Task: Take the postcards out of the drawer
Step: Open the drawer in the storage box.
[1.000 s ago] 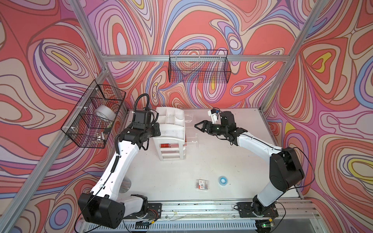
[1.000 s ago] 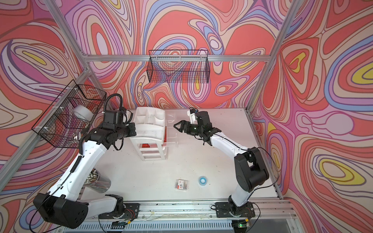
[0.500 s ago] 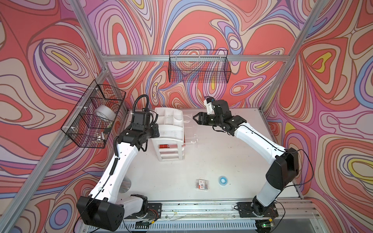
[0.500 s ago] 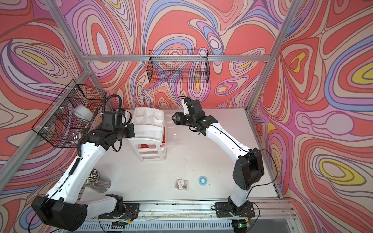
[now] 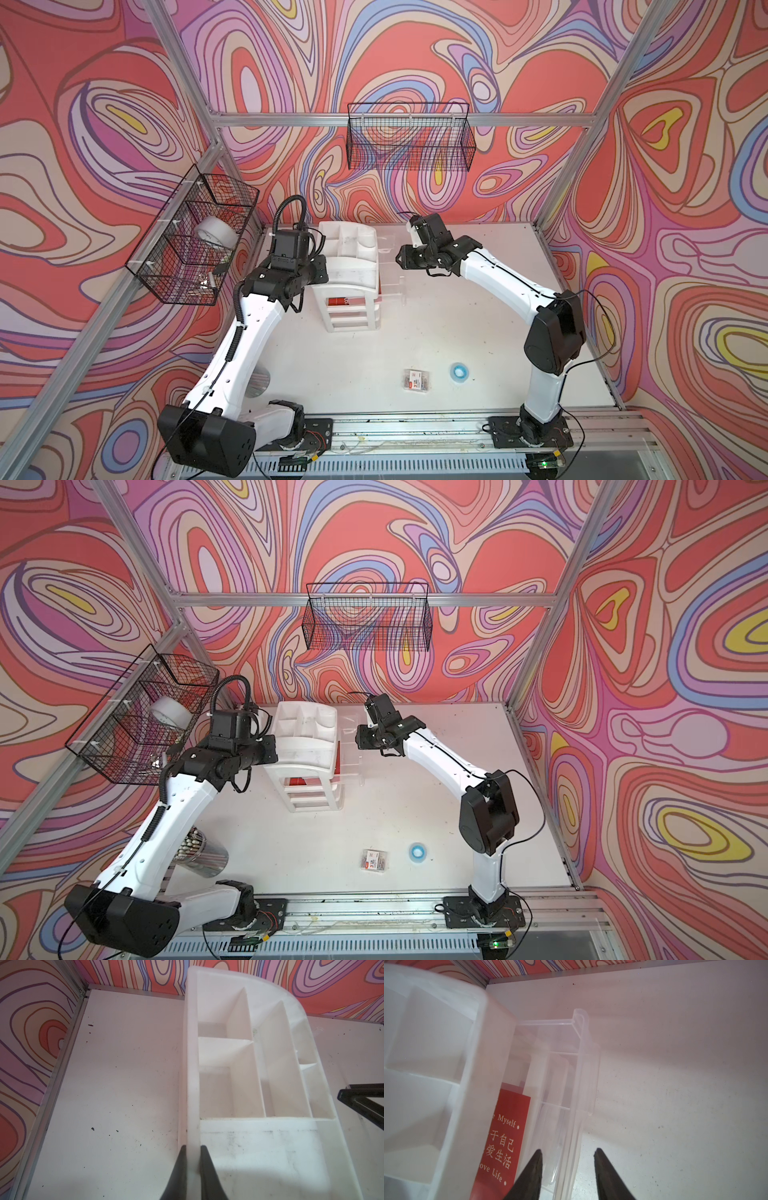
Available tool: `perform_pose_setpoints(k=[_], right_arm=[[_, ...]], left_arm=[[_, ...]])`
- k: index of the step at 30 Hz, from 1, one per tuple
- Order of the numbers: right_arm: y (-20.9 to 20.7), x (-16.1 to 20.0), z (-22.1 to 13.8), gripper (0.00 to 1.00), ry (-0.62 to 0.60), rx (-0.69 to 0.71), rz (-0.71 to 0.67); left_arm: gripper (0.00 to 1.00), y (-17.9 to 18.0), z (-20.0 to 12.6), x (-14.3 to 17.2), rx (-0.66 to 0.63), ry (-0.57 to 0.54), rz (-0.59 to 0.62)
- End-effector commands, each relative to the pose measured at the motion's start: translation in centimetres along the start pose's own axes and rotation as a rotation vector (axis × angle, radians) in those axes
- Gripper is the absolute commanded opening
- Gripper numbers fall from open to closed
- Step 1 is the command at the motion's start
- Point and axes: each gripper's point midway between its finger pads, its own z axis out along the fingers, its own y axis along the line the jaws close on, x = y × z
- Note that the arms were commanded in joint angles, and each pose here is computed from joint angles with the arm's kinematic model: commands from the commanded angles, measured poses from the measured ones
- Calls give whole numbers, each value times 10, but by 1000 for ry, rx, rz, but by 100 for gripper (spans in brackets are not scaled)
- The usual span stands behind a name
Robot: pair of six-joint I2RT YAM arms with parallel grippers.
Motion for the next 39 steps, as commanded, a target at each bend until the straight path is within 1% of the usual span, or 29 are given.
perform_pose_setpoints(k=[1,8,11,13,15,21,22,27,37,39], right_arm=[[5,0,1,40,6,29,-19],[10,3,10,35,24,90,-12],[11,4,14,31,27,115,-13],[10,5,17,27,33,130,-11],[10,7,19,26,40,148,-15],[12,8,19,19,47,191,-29],[13,8,18,16,47,193,-32],[18,2,12,13,53,203,-41],[10,2,12,10,71,255,-75],[9,2,12,8,72,259,-78]], left_arm=[[0,-2,-7,-7,16,-41,24],[0,-5,-7,-5,36,-37,9],[0,-4,-6,-4,31,-30,5],[0,-4,-5,-3,29,-26,2],[0,-4,-5,-3,30,-24,2],[0,-2,-5,-3,22,-25,-1],[0,-2,-5,-3,23,-25,-2],[0,-5,-6,-2,35,-20,-7],[0,2,-11,-5,0,-41,-10],[0,3,-11,-6,-7,-43,-10]])
